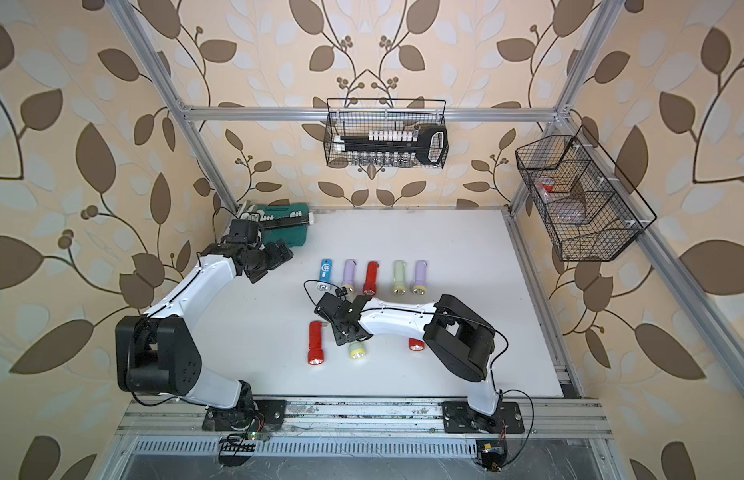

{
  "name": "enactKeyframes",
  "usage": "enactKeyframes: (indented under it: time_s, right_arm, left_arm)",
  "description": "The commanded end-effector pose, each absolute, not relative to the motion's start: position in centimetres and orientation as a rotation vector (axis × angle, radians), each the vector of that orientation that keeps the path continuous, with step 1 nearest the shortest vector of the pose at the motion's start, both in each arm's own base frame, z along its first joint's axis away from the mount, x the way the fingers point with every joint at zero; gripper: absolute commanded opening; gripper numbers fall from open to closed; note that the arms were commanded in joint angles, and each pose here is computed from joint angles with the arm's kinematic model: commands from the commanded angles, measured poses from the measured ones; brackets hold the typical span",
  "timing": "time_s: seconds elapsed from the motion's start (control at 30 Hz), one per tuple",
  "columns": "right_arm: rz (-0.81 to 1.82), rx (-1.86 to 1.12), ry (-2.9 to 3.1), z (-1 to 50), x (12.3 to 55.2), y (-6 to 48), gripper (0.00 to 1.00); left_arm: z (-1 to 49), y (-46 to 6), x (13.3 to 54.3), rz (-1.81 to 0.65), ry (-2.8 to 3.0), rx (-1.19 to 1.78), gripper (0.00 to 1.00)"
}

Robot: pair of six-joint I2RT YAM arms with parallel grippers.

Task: Close the plug at the bottom of the flashlight
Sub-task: Pick up the flashlight from the center of the board.

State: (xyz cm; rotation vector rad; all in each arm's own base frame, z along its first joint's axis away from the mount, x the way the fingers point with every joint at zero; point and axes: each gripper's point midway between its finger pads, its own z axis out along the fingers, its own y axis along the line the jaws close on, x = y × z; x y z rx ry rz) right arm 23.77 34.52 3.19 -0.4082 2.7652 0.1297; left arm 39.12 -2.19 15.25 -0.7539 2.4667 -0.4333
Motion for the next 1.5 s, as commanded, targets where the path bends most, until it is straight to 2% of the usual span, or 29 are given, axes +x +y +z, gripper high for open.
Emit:
enactKeyframes:
  time_s: [0.0, 0.2, 0.37, 0.5, 0.8, 0.97, 1.17, 1.47]
  right_arm:
    - [0.062, -0.379, 2.777, 2.6, 24.1, 34.2, 0.55]
    - [0.008, -0.397, 2.767, 2.1, 24.6, 34.1, 0.50]
    - [0.000, -0.404, 2.769, 1.9, 24.6, 34.2, 0.40]
    - [0.033, -0.403, 2.757, 2.3, 24.6, 34.3, 0.24]
    - [0.235, -0.503, 2.598, 7.3, 25.0, 35.2, 0.00]
    - [0.315, -0.570, 2.471, 11.2, 25.7, 34.2, 0.00]
    - [0.359, -0.553, 2.328, 15.5, 27.6, 30.3, 0.00]
    - [0.256, -0.651, 2.004, 19.5, 28.9, 25.4, 0.00]
  left_arm:
    - [15.3, -2.4, 39.4, -0.519, 2.448, -0.808, 0.99]
    - [15.5, -2.6, 39.3, -0.569, 2.429, -0.829, 0.99]
    - [15.6, -2.5, 39.2, -0.568, 2.423, -0.834, 0.99]
    - [15.6, -2.6, 39.2, -0.580, 2.425, -0.833, 0.99]
    - [15.6, -4.0, 39.3, -0.688, 2.436, -0.802, 0.99]
    - [16.2, -6.6, 39.5, -0.889, 2.412, -0.738, 0.99]
    - [17.1, -10.4, 39.0, -1.048, 2.423, -0.625, 0.99]
    - [19.0, -18.1, 36.4, -1.266, 2.479, -0.403, 0.98]
